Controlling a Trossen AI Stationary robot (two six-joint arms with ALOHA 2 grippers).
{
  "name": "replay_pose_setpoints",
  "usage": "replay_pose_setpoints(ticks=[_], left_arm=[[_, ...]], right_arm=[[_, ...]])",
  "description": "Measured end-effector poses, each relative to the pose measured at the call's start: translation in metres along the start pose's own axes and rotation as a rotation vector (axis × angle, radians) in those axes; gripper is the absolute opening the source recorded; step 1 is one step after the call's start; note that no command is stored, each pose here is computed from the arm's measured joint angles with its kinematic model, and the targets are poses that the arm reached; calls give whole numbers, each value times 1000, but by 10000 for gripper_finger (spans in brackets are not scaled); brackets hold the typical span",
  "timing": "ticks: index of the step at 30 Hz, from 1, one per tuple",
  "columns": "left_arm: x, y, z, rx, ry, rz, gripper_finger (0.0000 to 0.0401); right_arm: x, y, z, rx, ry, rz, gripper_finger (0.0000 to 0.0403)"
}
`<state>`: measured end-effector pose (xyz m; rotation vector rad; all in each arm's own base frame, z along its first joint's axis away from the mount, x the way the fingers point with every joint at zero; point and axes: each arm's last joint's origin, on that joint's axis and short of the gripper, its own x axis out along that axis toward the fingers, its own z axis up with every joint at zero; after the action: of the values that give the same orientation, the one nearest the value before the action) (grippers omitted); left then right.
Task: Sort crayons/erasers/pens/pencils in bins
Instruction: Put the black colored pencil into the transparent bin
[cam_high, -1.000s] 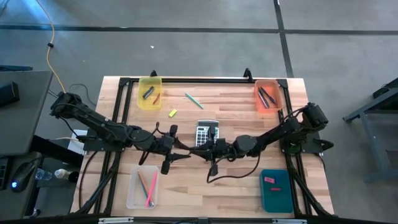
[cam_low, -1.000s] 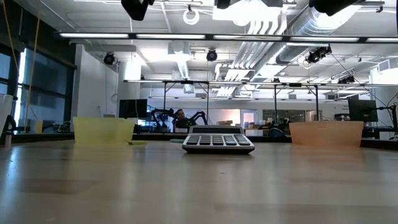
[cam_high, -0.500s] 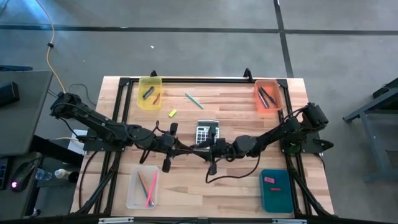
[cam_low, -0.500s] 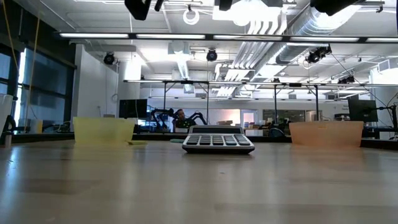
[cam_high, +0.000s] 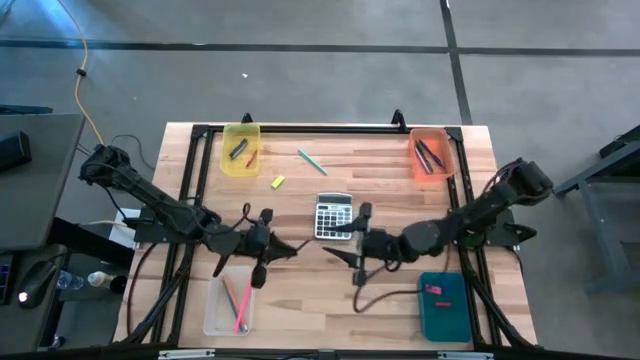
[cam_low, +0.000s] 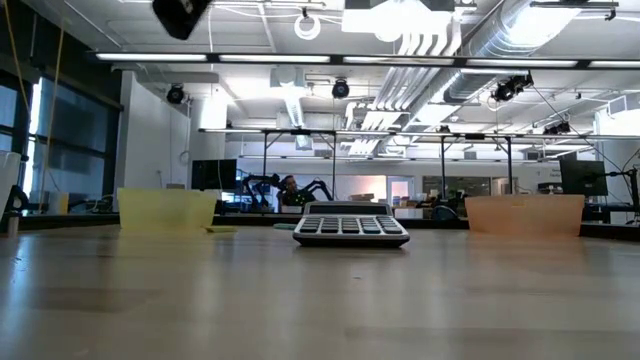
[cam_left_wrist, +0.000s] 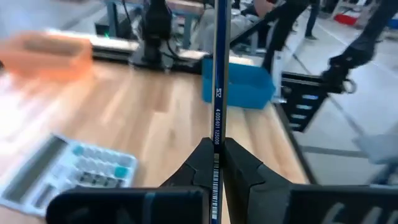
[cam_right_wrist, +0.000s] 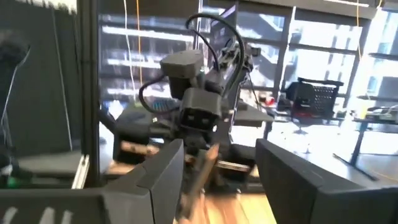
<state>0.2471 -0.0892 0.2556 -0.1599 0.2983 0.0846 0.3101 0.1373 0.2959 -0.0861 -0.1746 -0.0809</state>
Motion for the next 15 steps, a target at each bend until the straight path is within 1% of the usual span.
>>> replay_pose_setpoints(ticks=[4, 7, 12, 15], left_arm=[[-15, -19, -14, -113, 104, -56, 0], [-31, -37, -24, -197, 213, -43, 0], [-62, -63, -31, -332, 333, 50, 0], [-83, -75, -36, -432, 358, 109, 0]], right_arm=[[-18, 4, 14, -50, 86, -25, 186], [-28, 2, 17, -69, 160, -62, 161], [-34, 5, 12, -102, 239, -61, 83], [-36, 6, 9, -117, 263, -58, 31]])
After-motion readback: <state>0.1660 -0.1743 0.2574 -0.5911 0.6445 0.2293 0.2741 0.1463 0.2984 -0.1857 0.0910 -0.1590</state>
